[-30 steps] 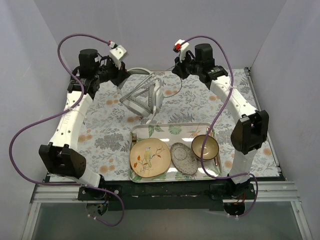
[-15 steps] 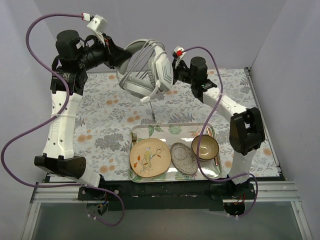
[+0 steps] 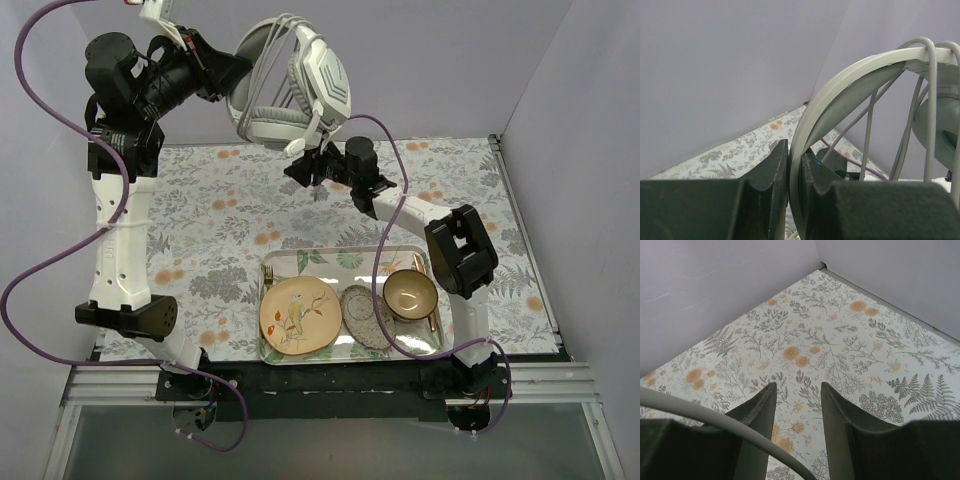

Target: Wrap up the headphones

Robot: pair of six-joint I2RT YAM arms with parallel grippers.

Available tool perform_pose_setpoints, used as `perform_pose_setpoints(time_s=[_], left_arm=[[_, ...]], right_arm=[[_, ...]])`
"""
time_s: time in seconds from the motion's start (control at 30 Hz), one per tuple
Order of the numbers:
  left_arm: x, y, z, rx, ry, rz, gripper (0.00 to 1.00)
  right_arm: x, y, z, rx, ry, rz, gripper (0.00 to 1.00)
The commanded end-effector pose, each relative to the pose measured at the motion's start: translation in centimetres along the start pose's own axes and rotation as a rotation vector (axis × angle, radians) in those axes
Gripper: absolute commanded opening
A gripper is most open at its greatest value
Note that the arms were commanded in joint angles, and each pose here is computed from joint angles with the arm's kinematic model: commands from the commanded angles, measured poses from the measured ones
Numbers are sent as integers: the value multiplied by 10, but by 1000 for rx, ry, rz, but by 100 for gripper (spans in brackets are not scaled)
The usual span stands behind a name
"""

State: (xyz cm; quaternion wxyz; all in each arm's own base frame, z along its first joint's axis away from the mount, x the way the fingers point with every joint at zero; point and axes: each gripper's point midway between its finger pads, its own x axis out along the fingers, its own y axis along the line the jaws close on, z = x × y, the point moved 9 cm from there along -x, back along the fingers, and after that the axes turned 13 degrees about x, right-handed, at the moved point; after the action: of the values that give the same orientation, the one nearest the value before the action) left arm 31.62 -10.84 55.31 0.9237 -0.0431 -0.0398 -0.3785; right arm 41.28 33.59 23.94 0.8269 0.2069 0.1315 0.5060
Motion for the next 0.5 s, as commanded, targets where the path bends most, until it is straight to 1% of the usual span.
perform_pose_setpoints(time_s=[0.0, 0.23, 0.47], left_arm=[[-19, -16, 44, 15, -145, 43, 0], [-16, -13, 49, 6, -169, 64, 0], [-13, -9, 47, 7, -171, 92, 0]], right_arm=[[0, 3, -2, 3, -66, -14, 49], [-5, -8, -34, 51, -16, -31, 45], [-7, -7, -43, 68, -13, -19, 42]])
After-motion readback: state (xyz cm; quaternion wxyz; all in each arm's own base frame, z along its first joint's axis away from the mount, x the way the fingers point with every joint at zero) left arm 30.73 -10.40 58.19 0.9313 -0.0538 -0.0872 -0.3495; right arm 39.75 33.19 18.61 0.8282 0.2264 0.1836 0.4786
